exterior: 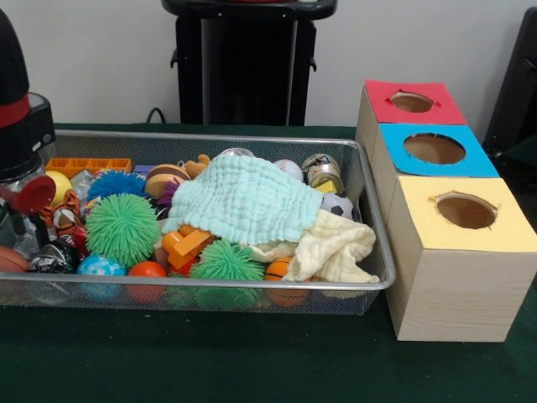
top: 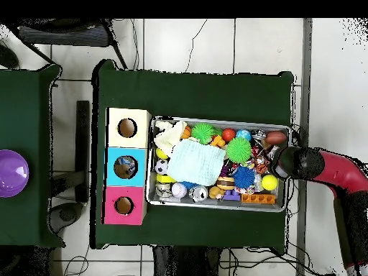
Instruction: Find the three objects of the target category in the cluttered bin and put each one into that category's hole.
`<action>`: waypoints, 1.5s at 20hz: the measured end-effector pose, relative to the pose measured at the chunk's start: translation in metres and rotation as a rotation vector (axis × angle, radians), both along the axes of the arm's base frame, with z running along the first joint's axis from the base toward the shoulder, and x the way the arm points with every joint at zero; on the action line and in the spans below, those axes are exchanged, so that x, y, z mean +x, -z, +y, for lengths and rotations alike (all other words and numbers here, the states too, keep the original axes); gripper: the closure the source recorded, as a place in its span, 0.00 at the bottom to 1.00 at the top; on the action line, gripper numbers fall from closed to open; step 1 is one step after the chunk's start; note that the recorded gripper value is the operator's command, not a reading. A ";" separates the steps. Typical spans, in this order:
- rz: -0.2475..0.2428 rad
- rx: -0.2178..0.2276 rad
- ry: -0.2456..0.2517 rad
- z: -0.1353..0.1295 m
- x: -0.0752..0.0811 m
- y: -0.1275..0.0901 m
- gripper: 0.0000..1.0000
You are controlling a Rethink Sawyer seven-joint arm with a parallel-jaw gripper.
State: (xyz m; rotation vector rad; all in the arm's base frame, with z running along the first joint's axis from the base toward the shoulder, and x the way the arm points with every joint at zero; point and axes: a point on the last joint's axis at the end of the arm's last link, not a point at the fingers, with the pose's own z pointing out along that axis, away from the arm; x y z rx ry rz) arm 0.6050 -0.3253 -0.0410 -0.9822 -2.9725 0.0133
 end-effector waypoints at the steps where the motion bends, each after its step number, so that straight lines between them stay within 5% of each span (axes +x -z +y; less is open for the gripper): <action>1: 0.000 -0.001 0.000 0.000 0.000 0.000 0.00; 30: 0.023 -0.013 0.010 -0.007 -0.001 0.005 0.00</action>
